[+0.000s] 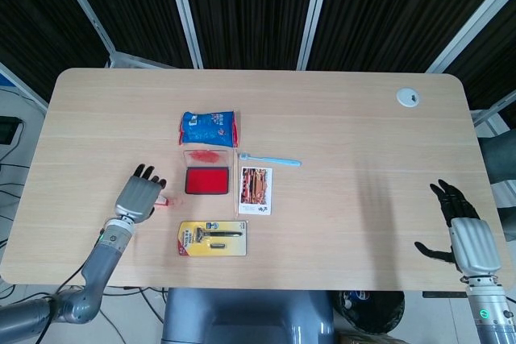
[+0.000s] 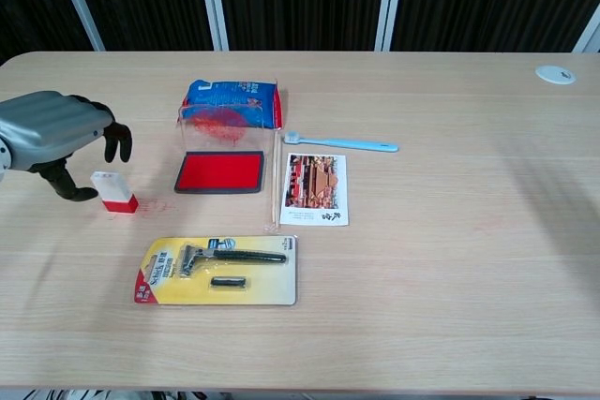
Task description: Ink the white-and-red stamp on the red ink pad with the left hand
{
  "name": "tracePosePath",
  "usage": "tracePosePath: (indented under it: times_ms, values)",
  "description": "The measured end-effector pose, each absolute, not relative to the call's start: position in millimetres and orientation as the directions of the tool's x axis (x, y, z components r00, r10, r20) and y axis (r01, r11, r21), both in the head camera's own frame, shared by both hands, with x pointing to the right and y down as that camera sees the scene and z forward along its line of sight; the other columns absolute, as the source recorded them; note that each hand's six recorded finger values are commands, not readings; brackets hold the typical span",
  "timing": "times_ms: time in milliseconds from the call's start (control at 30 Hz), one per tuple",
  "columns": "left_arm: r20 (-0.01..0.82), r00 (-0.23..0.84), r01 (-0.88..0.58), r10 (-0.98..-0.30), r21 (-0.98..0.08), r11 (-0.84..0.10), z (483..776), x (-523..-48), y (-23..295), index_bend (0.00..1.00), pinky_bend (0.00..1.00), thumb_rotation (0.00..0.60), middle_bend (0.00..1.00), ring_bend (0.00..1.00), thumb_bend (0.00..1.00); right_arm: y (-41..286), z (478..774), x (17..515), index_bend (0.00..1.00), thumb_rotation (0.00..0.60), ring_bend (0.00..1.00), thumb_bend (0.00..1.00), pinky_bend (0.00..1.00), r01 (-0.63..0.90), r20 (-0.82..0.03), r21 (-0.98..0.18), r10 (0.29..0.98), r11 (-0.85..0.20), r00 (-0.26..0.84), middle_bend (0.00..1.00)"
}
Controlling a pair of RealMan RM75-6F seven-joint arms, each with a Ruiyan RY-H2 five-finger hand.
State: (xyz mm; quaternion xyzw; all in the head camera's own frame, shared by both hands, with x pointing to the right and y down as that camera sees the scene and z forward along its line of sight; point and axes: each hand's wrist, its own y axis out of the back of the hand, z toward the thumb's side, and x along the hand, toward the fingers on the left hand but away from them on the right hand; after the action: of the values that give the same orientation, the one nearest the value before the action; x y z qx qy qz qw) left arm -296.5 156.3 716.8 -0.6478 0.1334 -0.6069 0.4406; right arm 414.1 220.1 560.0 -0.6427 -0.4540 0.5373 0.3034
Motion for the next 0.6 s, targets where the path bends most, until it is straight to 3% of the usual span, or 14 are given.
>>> tracePosePath:
  times_ms: [600]
  values:
    - [0.688,0.211,0.382,-0.695,-0.712,-0.589,733,-300,161,0.43,0.14,0.6,0.43,0.14,0.26,220,560,414,0.0,0.6,0.0,0.11,0.18,0.269,-0.411,-0.877,0.912,-0.398,0.011,0.0]
